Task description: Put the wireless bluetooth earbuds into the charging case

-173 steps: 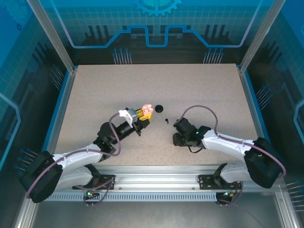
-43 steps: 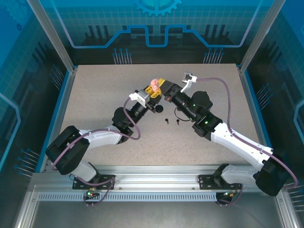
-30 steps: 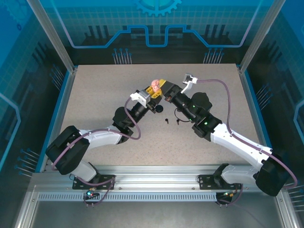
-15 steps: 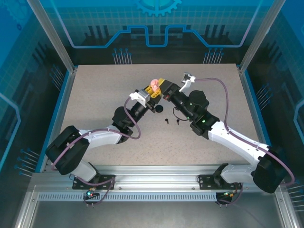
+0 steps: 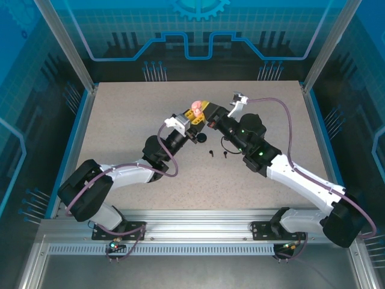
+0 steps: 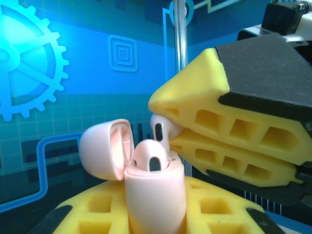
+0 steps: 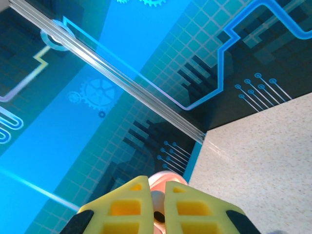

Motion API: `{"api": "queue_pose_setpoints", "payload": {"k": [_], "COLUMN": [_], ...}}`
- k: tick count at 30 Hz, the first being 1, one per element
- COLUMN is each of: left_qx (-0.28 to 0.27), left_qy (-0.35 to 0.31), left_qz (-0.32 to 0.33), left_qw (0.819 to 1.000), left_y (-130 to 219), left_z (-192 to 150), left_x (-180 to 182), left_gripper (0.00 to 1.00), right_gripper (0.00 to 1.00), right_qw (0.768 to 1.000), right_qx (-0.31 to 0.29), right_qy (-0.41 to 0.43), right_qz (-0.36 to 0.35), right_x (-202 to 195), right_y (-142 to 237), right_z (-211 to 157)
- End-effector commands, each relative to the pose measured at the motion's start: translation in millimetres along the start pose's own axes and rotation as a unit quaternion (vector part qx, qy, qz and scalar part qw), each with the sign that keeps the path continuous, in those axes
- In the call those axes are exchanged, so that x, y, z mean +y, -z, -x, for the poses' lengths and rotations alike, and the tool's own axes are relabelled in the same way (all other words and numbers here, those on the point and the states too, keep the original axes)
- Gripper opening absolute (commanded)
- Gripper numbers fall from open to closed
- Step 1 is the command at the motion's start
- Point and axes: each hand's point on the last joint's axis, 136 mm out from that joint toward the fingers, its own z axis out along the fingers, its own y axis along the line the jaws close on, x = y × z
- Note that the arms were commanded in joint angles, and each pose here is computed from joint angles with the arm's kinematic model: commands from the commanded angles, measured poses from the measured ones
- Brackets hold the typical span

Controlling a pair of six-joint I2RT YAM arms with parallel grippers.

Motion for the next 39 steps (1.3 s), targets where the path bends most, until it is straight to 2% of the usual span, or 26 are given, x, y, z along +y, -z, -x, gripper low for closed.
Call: {"api": "queue_pose_setpoints", "payload": {"k": [1, 10, 14, 21, 24, 27, 31, 35, 39], "left_qx": [-0.064, -0.054, -0.051, -0.041, -0.039, -0.035, -0.030, -0.021, -0.014], "left_qy": [-0.004, -0.001, 0.004, 0.017, 0.024, 0.030, 0.032, 0.031, 0.031], "left_qz": [-0.009, -0.014, -0.017, -0.019, -0.017, -0.017, -0.018, -0.019, -0.023], "left_qw": [0.998, 0.998, 0.999, 0.999, 0.999, 0.999, 0.999, 0.999, 0.999], "left_y": [-2, -2, -1, 4, 8, 11, 15, 21, 28], "left_z": [42, 37, 35, 28, 24, 20, 16, 11, 7], "left_x": [-4, -6, -7, -8, -8, -8, -9, -10, -11], "left_gripper": [0.00, 0.00, 0.00, 0.00, 0.00, 0.00, 0.00, 0.00, 0.00], "right_gripper": [0.09, 0.11, 0.22, 0.61, 0.75, 0.84, 0.87, 0.84, 0.64], "right_qw": [0.995, 0.989, 0.989, 0.993, 0.993, 0.992, 0.991, 0.989, 0.983], "right_qx": [0.075, 0.108, 0.107, 0.076, 0.071, 0.064, 0.061, 0.073, 0.107], "right_qy": [0.045, 0.062, 0.067, 0.074, 0.086, 0.094, 0.098, 0.100, 0.116], "right_qz": [-0.038, -0.075, -0.076, -0.053, -0.047, -0.051, -0.065, -0.080, -0.091], "right_x": [-9, -22, -18, 8, 19, 24, 20, 14, 7], "right_y": [7, 6, 4, 11, 17, 24, 33, 44, 52], "right_z": [-35, -50, -43, -10, 2, 12, 18, 15, 4]}}
